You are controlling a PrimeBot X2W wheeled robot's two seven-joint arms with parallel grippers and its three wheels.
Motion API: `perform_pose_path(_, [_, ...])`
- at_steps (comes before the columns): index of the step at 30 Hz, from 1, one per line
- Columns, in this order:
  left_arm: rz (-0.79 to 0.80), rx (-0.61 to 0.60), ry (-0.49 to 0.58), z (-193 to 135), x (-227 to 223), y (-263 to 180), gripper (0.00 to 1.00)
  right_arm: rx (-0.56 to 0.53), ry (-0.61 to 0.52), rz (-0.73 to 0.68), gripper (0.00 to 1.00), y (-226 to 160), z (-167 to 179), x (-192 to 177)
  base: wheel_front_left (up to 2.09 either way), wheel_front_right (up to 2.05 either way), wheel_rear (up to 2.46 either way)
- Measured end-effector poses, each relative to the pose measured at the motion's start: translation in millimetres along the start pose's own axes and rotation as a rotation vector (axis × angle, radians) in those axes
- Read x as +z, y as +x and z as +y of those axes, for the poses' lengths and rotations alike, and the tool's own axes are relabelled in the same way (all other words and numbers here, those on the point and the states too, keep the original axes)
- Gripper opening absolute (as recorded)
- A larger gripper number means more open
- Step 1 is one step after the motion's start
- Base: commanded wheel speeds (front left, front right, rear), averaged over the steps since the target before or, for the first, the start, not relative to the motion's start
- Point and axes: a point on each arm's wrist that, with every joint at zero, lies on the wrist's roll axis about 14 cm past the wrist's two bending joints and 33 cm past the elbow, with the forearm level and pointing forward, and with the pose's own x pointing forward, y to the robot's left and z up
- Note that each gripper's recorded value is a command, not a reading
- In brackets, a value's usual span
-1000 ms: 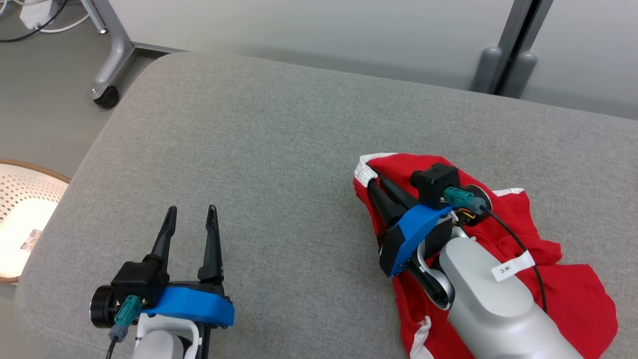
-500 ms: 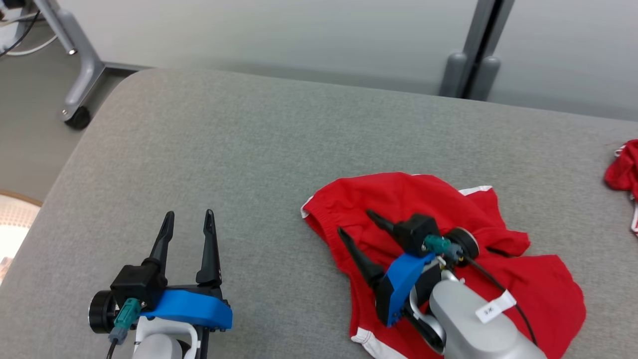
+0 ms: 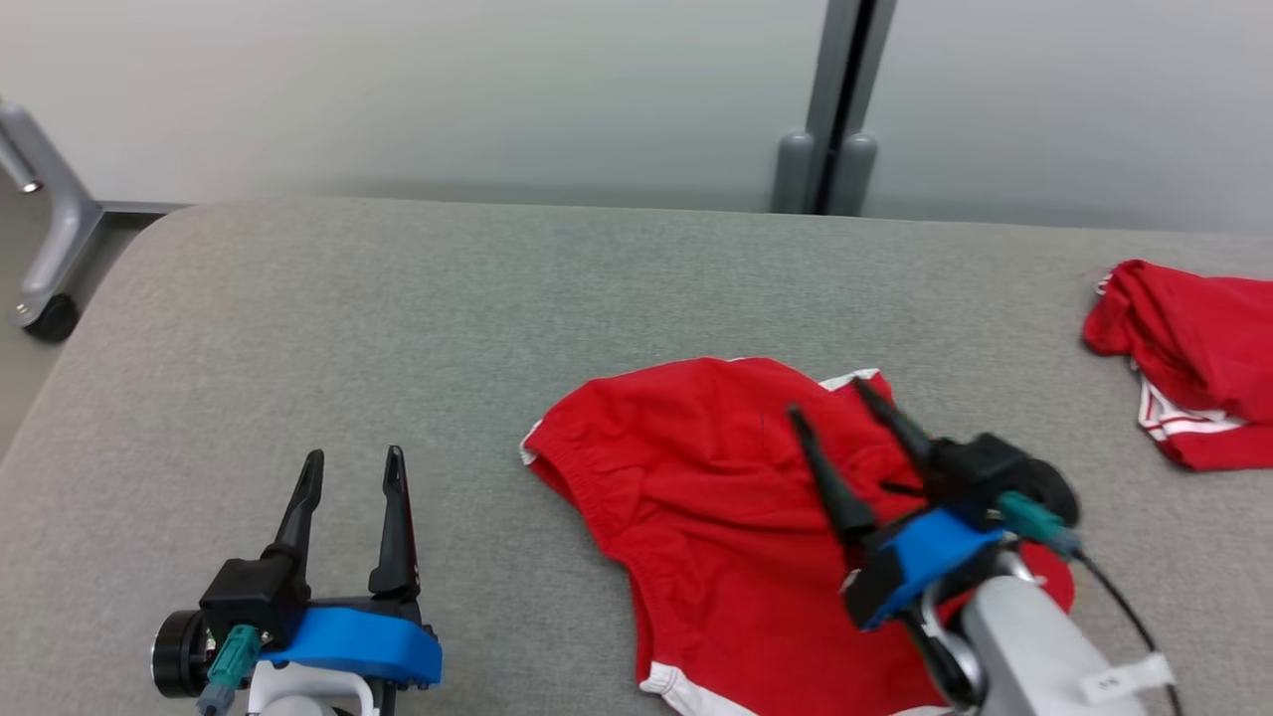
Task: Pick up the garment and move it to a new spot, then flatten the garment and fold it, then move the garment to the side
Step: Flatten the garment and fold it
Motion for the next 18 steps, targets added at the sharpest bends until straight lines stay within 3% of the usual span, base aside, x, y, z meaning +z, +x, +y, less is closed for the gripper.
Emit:
perform_pose_path(9, [0.000, -0.054, 0.010, -16, 0, 5, 1.00, -0.263, -0.028, -0.114, 1.00, -59, -70, 31, 0.00, 0.00, 0.00])
perform_pose_path(18, [0.018, -0.127, 0.024, -36, -7, 5, 1.00, -0.372, -0.019, -0.097, 1.00, -95, -85, 32, 0.00, 0.00, 0.00])
